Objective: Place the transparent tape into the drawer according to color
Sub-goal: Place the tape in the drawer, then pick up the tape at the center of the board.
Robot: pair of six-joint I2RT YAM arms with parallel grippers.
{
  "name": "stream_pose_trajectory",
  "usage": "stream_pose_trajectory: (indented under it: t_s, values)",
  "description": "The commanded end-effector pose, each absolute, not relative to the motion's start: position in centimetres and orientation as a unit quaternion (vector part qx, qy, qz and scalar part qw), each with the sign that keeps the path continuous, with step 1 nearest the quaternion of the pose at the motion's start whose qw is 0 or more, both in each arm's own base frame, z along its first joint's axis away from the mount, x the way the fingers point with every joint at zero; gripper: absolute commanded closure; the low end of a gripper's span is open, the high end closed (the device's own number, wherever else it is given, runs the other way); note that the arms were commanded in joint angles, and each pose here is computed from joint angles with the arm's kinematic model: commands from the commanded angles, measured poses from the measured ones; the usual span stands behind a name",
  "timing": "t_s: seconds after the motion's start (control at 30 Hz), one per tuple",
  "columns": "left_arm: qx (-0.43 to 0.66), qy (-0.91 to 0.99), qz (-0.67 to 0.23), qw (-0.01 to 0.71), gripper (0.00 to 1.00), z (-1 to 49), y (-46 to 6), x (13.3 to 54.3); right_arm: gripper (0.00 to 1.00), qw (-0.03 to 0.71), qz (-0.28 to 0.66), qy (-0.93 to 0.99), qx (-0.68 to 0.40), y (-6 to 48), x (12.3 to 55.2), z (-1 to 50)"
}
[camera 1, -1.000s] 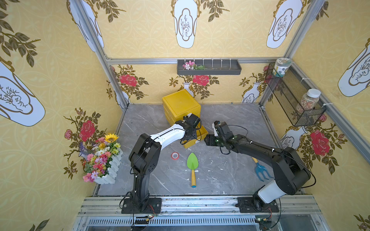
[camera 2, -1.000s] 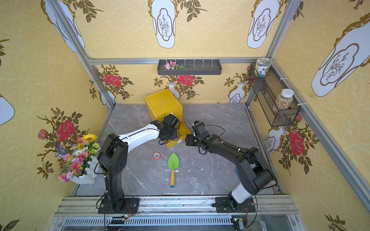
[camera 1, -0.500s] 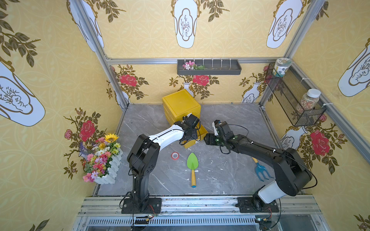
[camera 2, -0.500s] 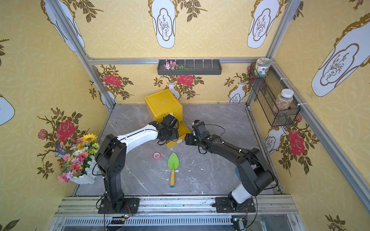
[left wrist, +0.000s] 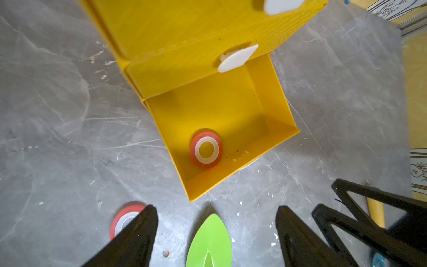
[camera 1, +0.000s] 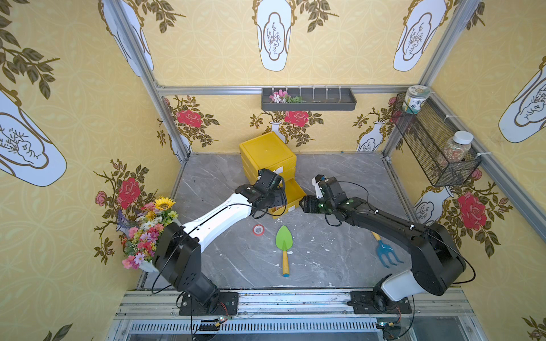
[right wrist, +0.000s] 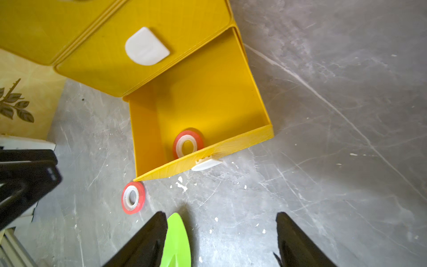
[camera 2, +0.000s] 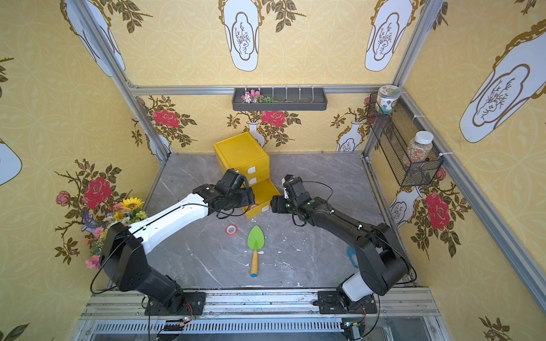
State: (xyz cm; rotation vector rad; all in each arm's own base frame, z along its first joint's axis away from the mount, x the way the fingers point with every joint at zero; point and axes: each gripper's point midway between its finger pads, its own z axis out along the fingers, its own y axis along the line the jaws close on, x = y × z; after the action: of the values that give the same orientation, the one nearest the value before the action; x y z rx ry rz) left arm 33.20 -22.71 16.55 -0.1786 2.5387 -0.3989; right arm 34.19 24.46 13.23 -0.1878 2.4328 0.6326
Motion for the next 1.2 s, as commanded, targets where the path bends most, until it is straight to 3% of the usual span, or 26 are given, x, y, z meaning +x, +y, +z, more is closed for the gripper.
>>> stream_pose_trajectory:
  t_s: [0.0, 0.2, 0.63, 1.17]
  values:
    - [-0.081, 0.939, -0.155, 0.296, 0.11, 17.6, -21.2, 32.0, 0.23, 0.303, 0.252, 0.911, -0.119, 26.5, 33.1, 14.4]
    - [-0.113, 0.928, -0.149, 0.323, 0.0, 18.5, -16.9, 28.5, 0.23, 0.288, 0.244, 0.906, -0.191, 30.3, 31.1, 15.2]
    - [-0.204, 0.896, -0.147, 0.366, 0.0, 19.4, -9.7, 23.8, 0.23, 0.189, 0.239, 0.883, -0.358, 39.3, 25.5, 13.3]
    - [-0.223, 0.877, -0.143, 0.402, 0.0, 21.1, -7.7, 22.7, 0.23, 0.125, 0.162, 0.899, -0.387, 42.8, 25.7, 7.1]
